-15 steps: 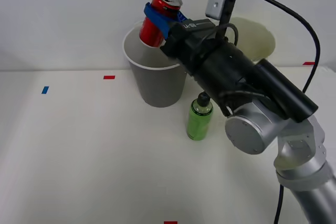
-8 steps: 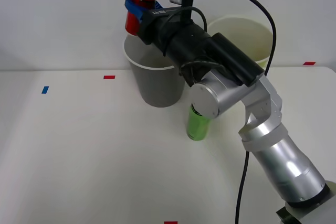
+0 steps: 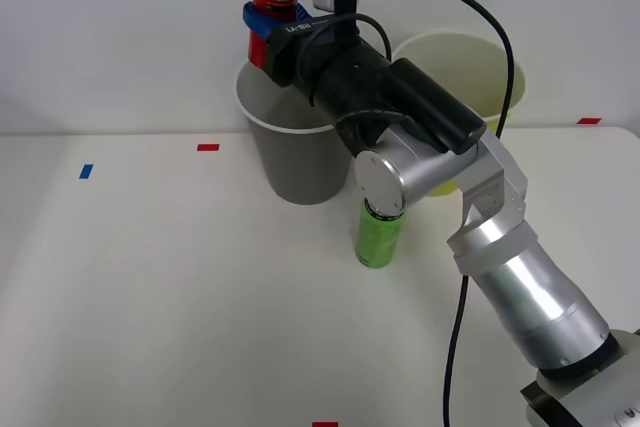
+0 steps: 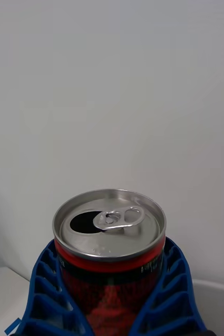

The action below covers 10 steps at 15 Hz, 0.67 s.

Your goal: Put cans in the gray bin, plastic bottles in the light green bin

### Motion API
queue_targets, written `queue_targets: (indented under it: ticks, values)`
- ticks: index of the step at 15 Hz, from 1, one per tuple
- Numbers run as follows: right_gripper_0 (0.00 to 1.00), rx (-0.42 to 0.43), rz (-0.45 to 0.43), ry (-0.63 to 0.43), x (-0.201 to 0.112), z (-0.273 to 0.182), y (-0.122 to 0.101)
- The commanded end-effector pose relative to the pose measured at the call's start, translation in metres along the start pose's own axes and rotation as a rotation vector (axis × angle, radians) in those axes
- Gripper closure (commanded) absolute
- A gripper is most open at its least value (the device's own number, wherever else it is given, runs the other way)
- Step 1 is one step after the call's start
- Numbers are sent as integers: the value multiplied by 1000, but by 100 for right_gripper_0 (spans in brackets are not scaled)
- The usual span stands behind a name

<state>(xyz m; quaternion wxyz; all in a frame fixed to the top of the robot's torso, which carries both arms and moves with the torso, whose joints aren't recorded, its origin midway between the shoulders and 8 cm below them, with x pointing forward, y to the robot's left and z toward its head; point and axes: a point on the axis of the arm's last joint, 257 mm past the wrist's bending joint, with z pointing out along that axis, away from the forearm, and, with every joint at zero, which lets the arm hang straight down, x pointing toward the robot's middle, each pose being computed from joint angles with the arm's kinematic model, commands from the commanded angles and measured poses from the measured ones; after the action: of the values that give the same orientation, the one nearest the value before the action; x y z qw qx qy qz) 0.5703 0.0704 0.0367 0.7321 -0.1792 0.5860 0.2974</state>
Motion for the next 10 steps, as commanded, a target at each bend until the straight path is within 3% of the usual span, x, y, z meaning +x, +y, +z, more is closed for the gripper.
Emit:
queue_targets:
  ticks: [1, 10]
  values:
    - [100, 8, -16, 16, 4, 0, -3]
    - [100, 31, -38, 41, 15, -1, -16]
